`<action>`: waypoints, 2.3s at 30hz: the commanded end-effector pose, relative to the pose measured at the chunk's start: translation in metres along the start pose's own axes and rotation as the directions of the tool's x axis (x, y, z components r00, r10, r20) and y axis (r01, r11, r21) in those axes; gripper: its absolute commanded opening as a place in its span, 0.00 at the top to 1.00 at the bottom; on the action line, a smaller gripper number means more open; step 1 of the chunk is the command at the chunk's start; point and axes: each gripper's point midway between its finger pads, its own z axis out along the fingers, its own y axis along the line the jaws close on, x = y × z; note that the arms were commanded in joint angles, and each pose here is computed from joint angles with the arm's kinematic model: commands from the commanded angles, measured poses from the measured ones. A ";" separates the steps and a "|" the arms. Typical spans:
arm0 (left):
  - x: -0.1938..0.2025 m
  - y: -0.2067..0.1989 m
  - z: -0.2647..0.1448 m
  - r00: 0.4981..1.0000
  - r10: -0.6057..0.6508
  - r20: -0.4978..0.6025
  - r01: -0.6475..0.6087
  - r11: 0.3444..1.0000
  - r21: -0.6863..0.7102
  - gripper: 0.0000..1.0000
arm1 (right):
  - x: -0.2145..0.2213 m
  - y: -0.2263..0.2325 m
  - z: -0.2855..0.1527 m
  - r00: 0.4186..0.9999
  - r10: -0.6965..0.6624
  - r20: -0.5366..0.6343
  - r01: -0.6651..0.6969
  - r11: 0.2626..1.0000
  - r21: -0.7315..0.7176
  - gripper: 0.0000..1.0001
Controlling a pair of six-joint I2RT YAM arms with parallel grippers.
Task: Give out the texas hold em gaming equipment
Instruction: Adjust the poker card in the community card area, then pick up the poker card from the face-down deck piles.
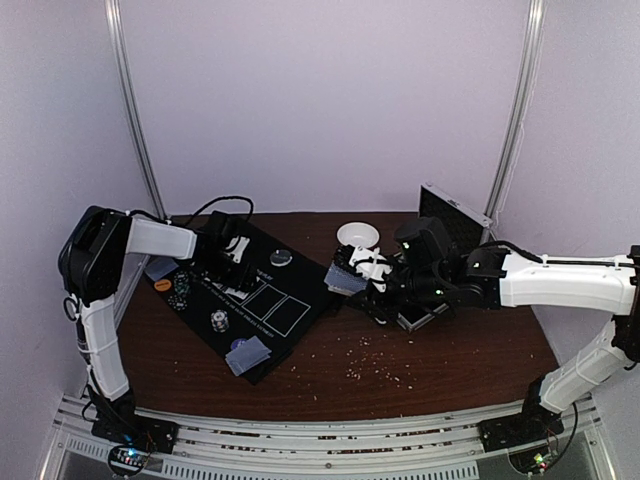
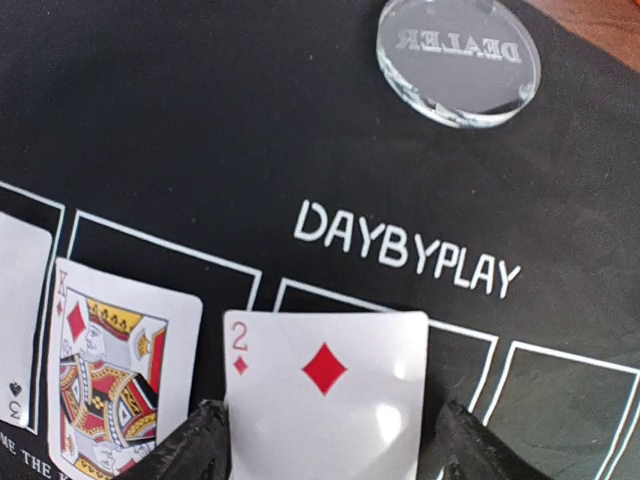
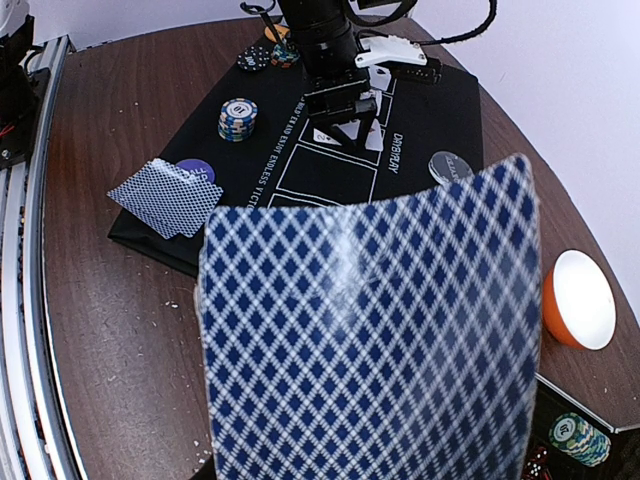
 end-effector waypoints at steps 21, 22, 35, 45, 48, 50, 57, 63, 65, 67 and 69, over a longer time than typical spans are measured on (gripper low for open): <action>0.006 -0.007 -0.007 0.978 0.192 -0.081 -0.188 0.981 0.053 0.32 | 0.001 -0.005 0.000 1.000 0.001 -0.009 -0.001 1.000 0.022 0.61; 0.005 -0.007 -0.007 0.977 0.198 -0.082 -0.195 0.980 0.048 0.32 | 0.001 -0.005 0.000 1.000 0.000 -0.007 0.000 1.000 0.023 0.61; -0.051 -0.056 -0.064 0.945 0.270 0.187 -0.298 0.944 0.140 0.28 | -0.004 -0.007 -0.001 1.000 -0.003 -0.004 0.003 1.000 0.025 0.61; -0.077 -0.159 -0.210 0.852 0.057 0.521 -0.379 0.753 0.538 0.26 | -0.010 -0.012 0.001 1.000 0.007 0.020 -0.008 0.999 0.050 0.61; -0.060 -0.204 -0.229 0.844 0.070 0.532 -0.431 0.678 0.595 0.20 | -0.015 -0.013 0.004 0.999 0.010 0.037 -0.012 0.999 0.053 0.61; -0.056 -0.225 -0.239 0.838 0.080 0.539 -0.457 0.642 0.615 0.14 | -0.017 -0.013 0.006 0.999 0.013 0.040 -0.015 0.999 0.048 0.61; -0.053 -0.247 -0.229 0.867 0.054 0.496 -0.424 0.604 0.676 0.13 | -0.023 -0.011 0.009 0.998 0.027 0.058 -0.028 0.999 0.028 0.61; -0.048 -0.268 -0.207 0.880 0.089 0.466 -0.424 0.589 0.688 0.15 | -0.025 -0.010 0.011 0.998 0.030 0.062 -0.031 0.999 0.025 0.61; -0.051 -0.271 -0.202 0.887 0.089 0.454 -0.412 0.596 0.689 0.18 | -0.024 -0.010 0.013 0.998 0.030 0.058 -0.031 0.999 0.019 0.61; -0.056 -0.271 -0.198 0.893 0.078 0.443 -0.395 0.606 0.690 0.24 | -0.023 -0.009 0.015 0.998 0.030 0.053 -0.031 0.999 0.014 0.61; -0.058 -0.272 -0.197 0.895 0.075 0.440 -0.391 0.608 0.691 0.31 | -0.022 -0.008 0.015 0.998 0.030 0.051 -0.031 0.999 0.013 0.61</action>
